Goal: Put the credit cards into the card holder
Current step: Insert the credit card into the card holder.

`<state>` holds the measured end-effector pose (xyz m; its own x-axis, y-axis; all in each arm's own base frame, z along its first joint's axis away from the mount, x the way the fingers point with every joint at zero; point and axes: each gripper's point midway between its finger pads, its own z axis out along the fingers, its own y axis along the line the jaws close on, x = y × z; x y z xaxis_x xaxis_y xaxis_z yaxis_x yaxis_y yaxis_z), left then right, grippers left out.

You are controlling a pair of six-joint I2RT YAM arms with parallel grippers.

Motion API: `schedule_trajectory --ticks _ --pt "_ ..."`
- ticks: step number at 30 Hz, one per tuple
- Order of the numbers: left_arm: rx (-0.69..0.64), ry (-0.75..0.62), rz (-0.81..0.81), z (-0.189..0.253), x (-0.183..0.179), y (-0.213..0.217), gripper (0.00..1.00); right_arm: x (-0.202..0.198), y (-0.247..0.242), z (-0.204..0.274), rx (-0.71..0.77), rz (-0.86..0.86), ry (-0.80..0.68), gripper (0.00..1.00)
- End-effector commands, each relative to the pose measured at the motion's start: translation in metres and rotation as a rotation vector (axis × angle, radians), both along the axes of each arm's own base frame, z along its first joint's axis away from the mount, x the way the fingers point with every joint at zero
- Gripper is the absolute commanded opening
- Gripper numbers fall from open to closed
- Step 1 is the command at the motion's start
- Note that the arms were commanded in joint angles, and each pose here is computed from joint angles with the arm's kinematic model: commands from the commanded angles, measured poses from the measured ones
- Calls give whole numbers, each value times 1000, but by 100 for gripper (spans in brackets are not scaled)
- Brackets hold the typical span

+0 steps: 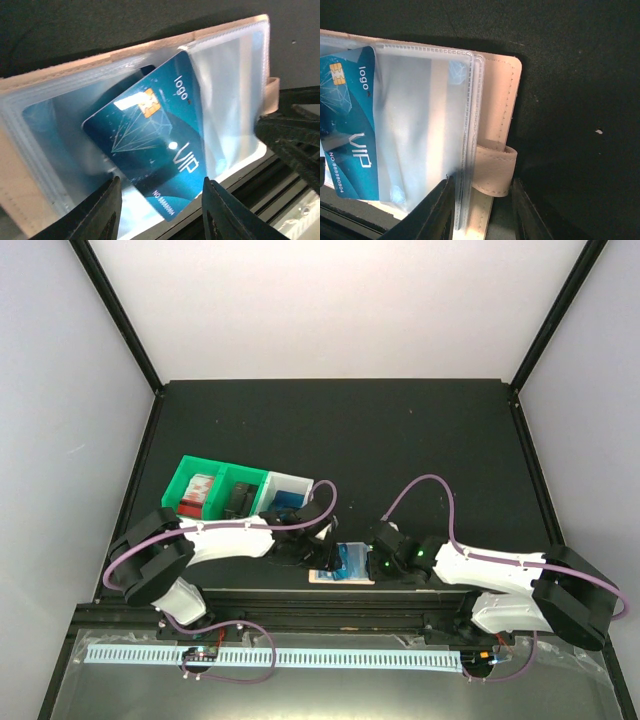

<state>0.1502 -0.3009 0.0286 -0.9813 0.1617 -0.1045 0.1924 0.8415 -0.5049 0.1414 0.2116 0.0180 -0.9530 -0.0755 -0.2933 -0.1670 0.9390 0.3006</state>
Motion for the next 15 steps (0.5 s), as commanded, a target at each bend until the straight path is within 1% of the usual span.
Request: schedule_trajectory --ticks 1,4,10,15 --pt "222 12 -6 -27 -6 38 45 7 3 8 -8 0 -37 34" --pt "219 7 -14 -28 -4 34 41 8 3 7 -10 0 -36 34" --pt "149 28 -37 -33 -5 17 40 8 5 7 -6 -3 -38 34" --pt "108 17 -49 -32 -1 6 40 9 5 8 0 -4 -41 34"
